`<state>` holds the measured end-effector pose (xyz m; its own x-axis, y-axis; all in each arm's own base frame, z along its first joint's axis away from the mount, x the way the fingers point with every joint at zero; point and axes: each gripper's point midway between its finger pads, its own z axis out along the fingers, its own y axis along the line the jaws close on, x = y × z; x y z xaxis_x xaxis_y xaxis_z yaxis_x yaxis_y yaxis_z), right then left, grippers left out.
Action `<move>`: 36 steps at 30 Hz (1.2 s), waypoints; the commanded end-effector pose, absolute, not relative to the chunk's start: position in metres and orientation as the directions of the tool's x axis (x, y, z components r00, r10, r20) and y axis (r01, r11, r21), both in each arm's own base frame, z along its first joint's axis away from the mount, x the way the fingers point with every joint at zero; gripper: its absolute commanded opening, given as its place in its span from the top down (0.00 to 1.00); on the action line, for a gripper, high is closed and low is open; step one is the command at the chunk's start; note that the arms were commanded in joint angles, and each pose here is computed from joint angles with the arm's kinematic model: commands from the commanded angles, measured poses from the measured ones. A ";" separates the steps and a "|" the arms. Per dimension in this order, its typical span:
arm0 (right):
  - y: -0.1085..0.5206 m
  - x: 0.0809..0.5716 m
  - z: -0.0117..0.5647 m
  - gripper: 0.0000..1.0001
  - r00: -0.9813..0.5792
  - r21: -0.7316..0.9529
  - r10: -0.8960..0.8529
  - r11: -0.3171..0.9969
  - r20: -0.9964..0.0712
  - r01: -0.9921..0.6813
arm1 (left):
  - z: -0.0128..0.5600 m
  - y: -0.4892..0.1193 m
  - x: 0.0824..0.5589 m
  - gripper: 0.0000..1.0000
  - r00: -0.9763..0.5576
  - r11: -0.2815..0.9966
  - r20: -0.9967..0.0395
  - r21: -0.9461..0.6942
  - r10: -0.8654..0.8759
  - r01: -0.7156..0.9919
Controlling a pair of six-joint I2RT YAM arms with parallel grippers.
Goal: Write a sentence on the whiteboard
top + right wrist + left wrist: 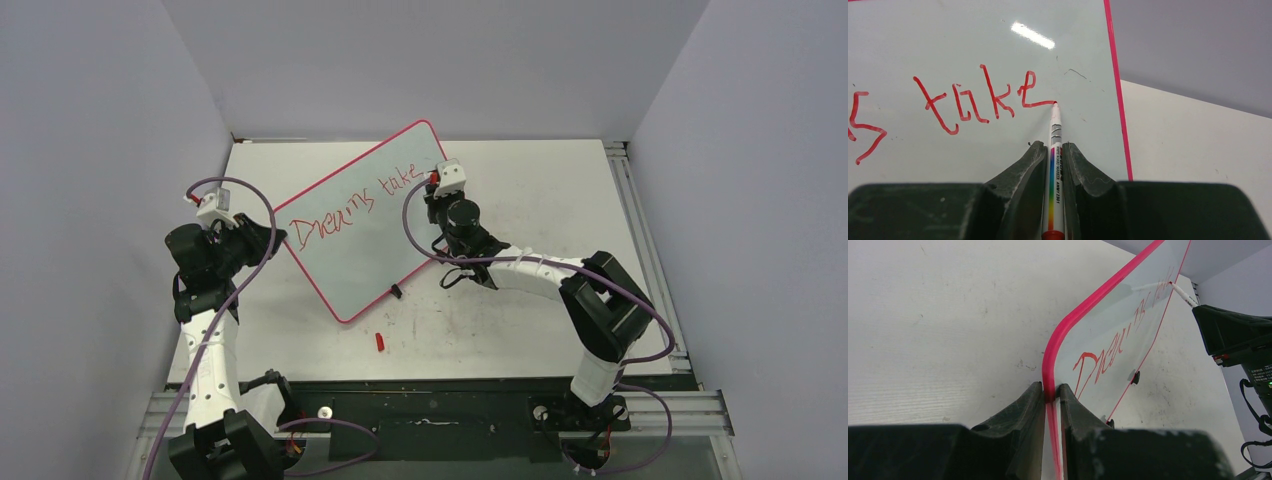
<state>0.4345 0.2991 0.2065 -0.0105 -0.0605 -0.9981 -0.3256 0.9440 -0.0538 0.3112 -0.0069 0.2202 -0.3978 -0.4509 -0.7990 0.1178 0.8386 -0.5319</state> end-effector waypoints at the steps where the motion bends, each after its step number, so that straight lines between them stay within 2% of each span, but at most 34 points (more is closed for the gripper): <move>1: 0.293 0.438 0.228 0.95 0.015 -0.033 -0.030 0.948 -0.999 -0.318 | 0.232 -0.011 0.311 0.87 -0.370 0.848 -0.827 -0.505 -0.423 0.161; 23: 0.266 0.414 0.289 0.95 0.066 -0.015 0.012 0.916 -0.998 -0.400 | 0.232 -0.012 0.311 0.87 -0.370 0.846 -0.828 -0.506 -0.421 0.169; 28: 0.283 0.380 0.295 0.95 0.046 0.009 0.040 0.840 -0.998 -0.542 | 0.233 -0.013 0.310 0.87 -0.370 0.845 -0.828 -0.507 -0.421 0.172; 36: 0.355 0.279 0.275 0.95 -0.052 0.094 0.086 0.609 -0.995 -0.787 | 0.234 -0.015 0.310 0.87 -0.370 0.843 -0.829 -0.507 -0.420 0.181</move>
<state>0.3285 0.3201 0.2725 -0.0023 0.0192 -0.9998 -0.6530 0.7572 0.0160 0.3098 -0.0083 0.2217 -0.3957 -0.4466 -0.8025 0.1233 0.8400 -0.5283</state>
